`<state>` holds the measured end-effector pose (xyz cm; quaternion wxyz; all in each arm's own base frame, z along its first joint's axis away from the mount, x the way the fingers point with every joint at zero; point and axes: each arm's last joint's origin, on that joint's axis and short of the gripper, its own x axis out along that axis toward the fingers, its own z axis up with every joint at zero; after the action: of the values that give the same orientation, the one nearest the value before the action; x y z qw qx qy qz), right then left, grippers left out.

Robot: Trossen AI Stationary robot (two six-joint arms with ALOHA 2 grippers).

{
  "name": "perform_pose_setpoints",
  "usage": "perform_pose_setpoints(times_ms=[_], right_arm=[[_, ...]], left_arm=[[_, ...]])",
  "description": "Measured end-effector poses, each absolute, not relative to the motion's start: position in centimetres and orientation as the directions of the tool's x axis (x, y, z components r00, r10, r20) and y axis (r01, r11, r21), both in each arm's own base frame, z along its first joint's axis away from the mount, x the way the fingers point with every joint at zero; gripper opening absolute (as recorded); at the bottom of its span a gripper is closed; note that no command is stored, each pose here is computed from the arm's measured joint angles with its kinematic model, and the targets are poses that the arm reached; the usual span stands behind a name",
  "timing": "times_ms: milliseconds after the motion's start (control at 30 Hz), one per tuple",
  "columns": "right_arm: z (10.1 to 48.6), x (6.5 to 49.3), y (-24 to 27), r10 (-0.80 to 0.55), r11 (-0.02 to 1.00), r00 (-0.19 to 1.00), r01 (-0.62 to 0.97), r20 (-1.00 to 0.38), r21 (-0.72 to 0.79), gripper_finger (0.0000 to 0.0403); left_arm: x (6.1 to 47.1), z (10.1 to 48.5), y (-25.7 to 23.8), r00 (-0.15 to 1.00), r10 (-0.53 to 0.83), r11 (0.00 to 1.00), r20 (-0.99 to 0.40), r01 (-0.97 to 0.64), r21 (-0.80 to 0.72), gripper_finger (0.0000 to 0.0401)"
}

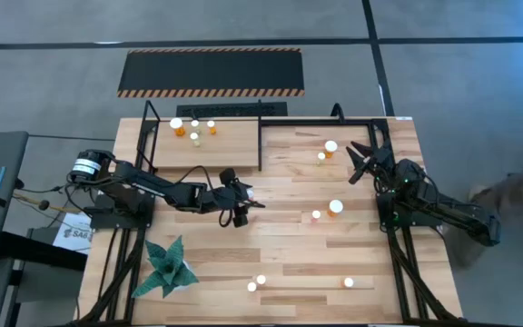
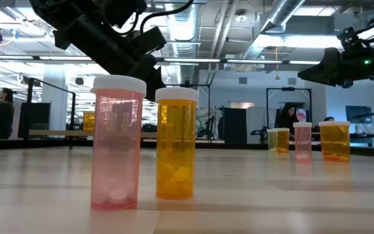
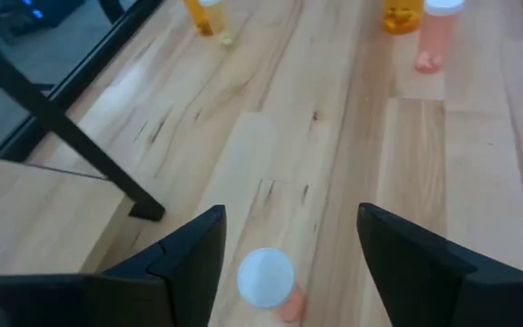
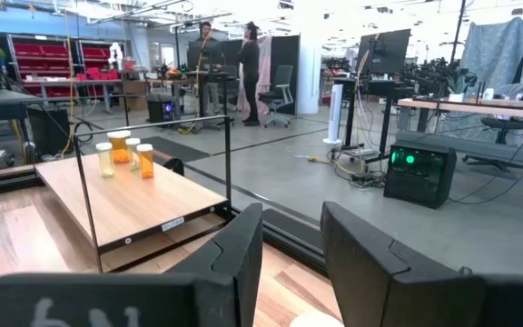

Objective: Pick and place medicine bottles onto shelf by color
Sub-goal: Put the top left pink pill bottle on the shelf

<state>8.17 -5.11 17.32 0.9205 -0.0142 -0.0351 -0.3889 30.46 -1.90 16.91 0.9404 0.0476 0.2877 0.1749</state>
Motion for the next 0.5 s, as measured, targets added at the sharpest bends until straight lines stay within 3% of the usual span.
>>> perform_pose_setpoints(times_ms=[267, 500], right_arm=[[17.3, 8.2, -5.1, -0.715, 0.697, 0.695, 0.717, 0.076, 0.001, 0.0139], [17.3, 8.2, -5.1, -0.715, 0.697, 0.695, 0.717, 0.076, 0.001, 0.0137]], left_arm=[[29.1, 15.1, -0.7, 0.781, 0.386, 0.907, -0.491, -0.418, 0.047, 0.0249], [27.4, 13.7, -0.2, 0.841, 0.348, 0.917, -0.415, -0.398, -0.039, 0.0249]])
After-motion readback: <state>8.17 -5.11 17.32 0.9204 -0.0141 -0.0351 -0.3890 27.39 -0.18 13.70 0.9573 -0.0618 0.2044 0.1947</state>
